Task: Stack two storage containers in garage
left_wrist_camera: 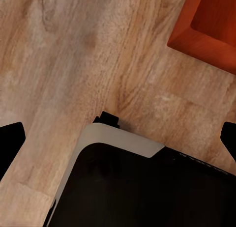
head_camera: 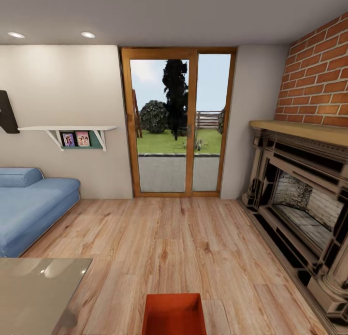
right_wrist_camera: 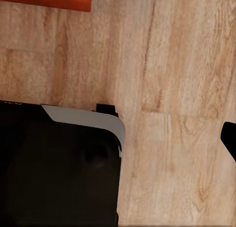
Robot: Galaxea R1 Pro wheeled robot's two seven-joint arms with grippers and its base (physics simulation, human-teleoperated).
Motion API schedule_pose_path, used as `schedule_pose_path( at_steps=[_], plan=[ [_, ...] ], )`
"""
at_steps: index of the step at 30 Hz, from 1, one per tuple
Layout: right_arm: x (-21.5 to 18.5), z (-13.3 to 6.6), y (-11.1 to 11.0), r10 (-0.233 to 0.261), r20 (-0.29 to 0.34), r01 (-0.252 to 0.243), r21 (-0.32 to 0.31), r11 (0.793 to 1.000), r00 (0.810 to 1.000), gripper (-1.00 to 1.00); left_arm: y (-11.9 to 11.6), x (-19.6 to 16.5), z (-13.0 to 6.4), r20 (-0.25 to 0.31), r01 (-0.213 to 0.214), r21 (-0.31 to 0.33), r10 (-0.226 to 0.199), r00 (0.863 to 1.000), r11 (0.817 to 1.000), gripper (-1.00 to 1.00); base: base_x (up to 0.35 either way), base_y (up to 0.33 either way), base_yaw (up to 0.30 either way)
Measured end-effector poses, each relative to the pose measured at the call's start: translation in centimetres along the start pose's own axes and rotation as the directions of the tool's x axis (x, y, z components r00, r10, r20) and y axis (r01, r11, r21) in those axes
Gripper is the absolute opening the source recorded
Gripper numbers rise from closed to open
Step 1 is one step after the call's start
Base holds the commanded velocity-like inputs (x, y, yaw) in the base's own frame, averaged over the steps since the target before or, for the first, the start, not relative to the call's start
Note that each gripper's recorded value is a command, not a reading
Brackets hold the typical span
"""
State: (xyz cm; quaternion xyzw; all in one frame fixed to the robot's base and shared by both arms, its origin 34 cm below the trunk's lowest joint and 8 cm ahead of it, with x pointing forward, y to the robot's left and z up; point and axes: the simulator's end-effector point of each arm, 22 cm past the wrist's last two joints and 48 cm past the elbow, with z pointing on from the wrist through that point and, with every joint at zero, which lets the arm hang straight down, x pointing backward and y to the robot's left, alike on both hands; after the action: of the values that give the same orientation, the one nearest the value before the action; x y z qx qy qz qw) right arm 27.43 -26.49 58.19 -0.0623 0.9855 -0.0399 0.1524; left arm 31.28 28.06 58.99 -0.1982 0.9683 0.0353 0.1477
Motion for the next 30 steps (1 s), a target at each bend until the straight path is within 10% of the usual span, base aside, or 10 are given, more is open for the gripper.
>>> schedule_pose_path(
  at_steps=[30],
  plan=[
    [1.9, 0.1, 0.4, -0.004, -0.049, 0.003, -0.012, 1.000, 0.999, 1.00, 0.5, 1.6, 0.3, -0.039, -0.017, -0.013, 0.017, 0.999, 1.000, 1.00, 0.000, 0.000, 0.055]
  ],
)
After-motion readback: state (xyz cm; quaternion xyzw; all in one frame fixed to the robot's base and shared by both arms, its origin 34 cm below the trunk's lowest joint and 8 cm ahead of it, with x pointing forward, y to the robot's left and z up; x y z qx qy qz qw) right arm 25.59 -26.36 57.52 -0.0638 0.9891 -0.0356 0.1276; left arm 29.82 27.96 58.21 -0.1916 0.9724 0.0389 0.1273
